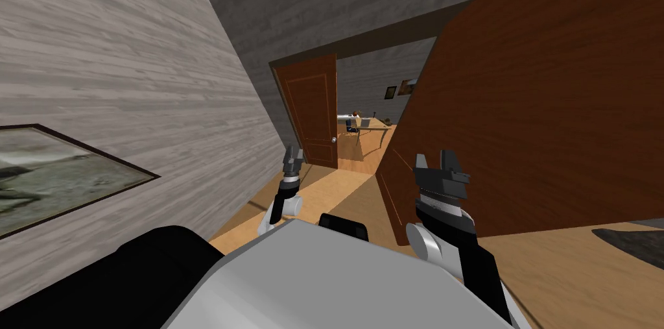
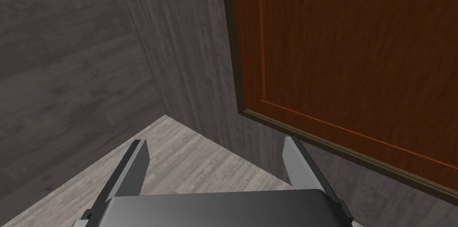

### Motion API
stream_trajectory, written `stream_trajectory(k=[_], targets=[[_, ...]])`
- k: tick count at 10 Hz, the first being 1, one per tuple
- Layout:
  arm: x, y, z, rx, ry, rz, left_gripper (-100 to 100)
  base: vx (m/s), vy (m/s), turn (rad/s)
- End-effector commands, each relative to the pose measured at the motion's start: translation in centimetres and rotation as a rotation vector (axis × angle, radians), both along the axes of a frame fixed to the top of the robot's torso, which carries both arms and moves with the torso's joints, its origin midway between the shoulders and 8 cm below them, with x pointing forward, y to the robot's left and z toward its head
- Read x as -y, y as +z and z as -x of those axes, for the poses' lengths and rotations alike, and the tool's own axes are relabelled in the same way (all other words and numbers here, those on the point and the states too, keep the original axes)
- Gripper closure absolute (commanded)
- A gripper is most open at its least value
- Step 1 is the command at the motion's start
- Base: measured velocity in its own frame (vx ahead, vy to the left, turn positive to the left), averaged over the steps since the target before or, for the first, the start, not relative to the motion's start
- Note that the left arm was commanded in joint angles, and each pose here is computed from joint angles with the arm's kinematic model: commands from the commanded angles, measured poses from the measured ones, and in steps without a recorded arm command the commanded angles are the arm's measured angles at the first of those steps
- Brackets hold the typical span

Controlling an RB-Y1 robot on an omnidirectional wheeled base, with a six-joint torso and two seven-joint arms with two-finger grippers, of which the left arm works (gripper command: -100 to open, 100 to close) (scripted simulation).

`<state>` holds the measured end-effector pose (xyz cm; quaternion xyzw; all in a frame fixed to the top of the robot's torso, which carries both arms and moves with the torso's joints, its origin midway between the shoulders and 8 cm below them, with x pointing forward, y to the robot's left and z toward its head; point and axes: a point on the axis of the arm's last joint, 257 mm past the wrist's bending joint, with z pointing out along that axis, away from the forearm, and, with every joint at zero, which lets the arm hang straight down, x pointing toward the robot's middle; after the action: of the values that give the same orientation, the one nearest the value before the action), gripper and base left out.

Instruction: Pull the door open

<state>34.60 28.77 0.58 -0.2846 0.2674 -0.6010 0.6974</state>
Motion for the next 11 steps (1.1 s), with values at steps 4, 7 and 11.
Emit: stream_trajectory(k=[4,7,11], targets=[[-0.2,-2.9,-1.7,-0.06,0.067,-0.096,-100,0.101,-0.008,0.002],[-0.4,-5.1,-2.9,-0.104,0.113,-0.169,-100,0.093,-0.012,0.003],[-0.7,-8.3,-4.4,-0.164,0.174,-0.273,-100,0.102,-0.014,0.003]])
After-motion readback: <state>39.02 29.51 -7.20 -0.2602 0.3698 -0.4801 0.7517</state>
